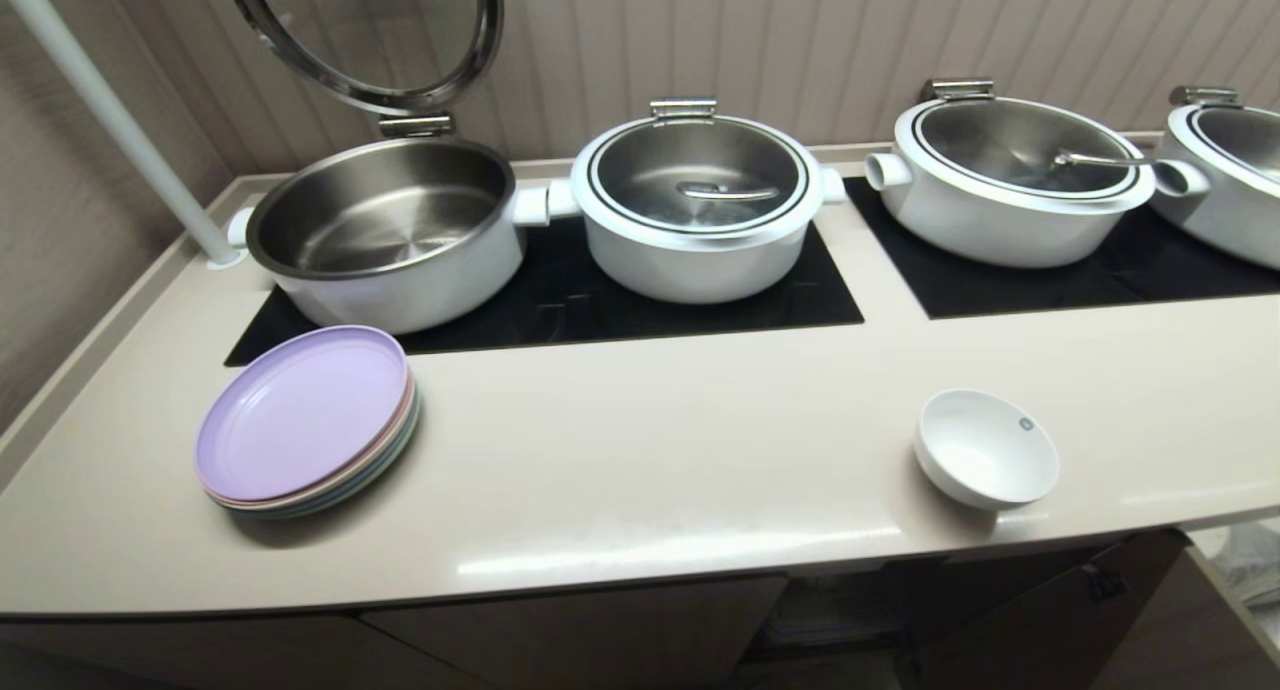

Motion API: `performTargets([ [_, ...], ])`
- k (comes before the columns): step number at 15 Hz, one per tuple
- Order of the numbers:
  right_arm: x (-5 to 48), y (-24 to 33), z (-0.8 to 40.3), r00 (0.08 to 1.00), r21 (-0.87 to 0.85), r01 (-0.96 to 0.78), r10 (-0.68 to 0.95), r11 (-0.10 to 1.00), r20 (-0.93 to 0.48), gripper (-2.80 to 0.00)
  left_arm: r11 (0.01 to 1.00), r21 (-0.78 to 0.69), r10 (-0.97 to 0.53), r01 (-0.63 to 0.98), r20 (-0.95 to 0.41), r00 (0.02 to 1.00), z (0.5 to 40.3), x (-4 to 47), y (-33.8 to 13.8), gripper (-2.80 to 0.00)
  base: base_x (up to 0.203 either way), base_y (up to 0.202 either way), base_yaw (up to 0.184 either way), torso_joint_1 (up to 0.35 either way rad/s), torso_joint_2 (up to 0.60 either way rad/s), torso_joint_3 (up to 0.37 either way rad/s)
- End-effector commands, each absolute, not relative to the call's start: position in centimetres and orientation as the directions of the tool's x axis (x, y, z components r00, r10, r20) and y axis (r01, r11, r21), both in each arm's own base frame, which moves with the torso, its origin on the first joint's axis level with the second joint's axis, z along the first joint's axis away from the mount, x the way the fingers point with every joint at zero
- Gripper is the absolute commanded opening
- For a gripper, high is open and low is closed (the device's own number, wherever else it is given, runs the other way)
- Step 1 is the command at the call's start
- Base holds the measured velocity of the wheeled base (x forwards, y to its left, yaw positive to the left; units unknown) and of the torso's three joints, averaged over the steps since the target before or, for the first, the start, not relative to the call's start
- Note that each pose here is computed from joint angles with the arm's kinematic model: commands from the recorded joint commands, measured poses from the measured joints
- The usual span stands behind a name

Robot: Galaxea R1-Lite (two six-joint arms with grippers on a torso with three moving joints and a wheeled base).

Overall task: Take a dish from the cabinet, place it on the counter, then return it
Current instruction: Pick up the bowl from the table

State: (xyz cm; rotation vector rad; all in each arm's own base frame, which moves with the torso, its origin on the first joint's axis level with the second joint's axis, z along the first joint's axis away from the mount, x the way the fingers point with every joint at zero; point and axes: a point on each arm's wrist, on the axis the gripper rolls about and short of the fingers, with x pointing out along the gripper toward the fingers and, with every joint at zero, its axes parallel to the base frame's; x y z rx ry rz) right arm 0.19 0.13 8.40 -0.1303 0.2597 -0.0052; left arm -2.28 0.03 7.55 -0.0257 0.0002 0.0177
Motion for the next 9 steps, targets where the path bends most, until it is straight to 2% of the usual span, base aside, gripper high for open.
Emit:
performTargets([
  [1, -0.08, 0.13, 7.83, 0.958, -0.123, -0.004, -0.031, 0.992, -0.285, -2.8, 0.999, -0.026, 0.018, -0.018, 0.0, 1.0, 7.55, -2.28, 0.03, -2.8, 0.0, 0.0, 0.0, 0.0, 0.0, 0.0],
  [9, -0.07, 0.13, 7.83, 0.958, -0.11, -0.003, -0.028, 0.994, -0.287, -2.8, 0.999, -0.026, 0.018, -0.018, 0.0, 1.0, 7.55, -2.28, 0.03, -2.8, 0.0, 0.0, 0.0, 0.0, 0.0, 0.0],
])
